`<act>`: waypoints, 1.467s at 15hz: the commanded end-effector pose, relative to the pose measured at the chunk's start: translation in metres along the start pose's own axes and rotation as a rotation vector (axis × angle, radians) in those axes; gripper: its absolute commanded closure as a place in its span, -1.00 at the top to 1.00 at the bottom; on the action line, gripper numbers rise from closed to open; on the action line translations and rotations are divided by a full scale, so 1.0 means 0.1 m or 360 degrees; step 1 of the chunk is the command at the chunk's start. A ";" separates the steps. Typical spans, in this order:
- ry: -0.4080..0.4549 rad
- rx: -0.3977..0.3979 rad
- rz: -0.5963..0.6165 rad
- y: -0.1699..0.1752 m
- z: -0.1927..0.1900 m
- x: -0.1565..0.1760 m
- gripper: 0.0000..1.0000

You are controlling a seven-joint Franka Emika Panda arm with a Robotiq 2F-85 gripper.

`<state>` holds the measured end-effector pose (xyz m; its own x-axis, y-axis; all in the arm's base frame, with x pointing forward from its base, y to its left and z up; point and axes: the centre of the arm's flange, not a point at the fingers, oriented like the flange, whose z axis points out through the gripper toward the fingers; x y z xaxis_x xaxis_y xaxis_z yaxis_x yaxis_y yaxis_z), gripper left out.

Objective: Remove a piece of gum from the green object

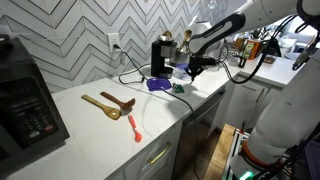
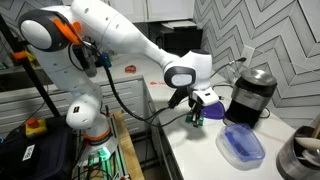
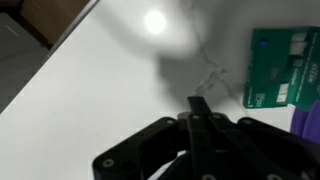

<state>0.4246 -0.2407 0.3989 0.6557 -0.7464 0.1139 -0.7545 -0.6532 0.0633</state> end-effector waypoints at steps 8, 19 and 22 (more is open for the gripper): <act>-0.0027 0.0038 -0.0040 0.31 0.04 -0.09 -0.02; 0.0279 0.0118 -0.0847 0.24 -0.94 -0.36 1.00; 0.0309 0.0099 -0.0829 0.17 -0.99 -0.24 1.00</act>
<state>0.3932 -0.2213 0.4959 0.9201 -0.2887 0.2646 -0.3245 -0.9403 0.1026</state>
